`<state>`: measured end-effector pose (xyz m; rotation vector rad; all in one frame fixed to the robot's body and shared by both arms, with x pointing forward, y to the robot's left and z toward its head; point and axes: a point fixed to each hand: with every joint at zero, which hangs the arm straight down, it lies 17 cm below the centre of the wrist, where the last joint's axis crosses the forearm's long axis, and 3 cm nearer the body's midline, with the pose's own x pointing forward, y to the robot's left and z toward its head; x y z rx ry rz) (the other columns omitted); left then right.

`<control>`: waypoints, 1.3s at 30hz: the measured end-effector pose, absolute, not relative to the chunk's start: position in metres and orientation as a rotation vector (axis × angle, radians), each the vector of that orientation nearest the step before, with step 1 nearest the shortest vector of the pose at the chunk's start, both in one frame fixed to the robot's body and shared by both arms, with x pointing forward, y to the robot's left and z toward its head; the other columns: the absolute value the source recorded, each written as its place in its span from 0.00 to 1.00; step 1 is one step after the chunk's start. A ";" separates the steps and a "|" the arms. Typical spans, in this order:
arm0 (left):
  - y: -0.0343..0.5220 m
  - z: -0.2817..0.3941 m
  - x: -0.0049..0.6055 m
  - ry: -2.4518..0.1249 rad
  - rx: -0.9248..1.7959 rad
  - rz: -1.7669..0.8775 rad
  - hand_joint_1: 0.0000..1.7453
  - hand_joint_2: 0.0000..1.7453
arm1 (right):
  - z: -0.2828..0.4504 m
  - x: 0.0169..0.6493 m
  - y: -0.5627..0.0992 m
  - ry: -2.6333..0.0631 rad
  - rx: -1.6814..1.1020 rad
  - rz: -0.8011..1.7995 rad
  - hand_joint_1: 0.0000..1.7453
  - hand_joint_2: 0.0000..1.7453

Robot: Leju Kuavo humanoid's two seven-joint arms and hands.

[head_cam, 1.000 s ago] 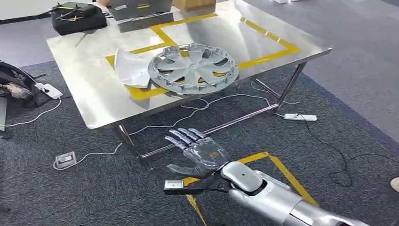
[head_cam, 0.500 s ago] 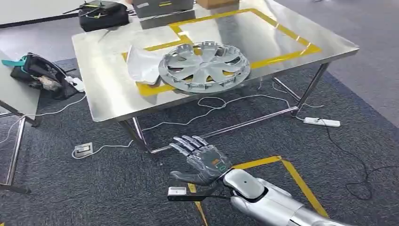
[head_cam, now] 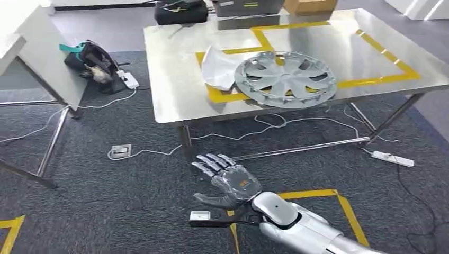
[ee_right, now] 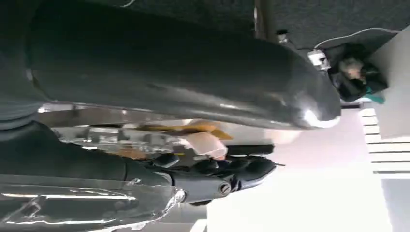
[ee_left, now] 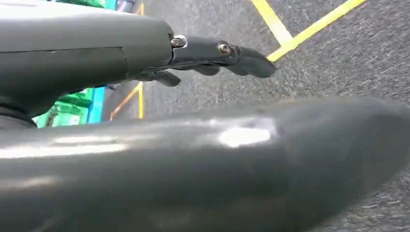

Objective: Take the parts from the cabinet and place them on the table.

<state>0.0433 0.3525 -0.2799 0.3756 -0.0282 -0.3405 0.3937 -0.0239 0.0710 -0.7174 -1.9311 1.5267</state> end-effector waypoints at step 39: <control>0.352 -0.280 0.040 -0.020 0.368 -0.351 0.00 0.00 | 0.044 0.373 -0.048 -1.875 -0.732 1.526 0.00 0.00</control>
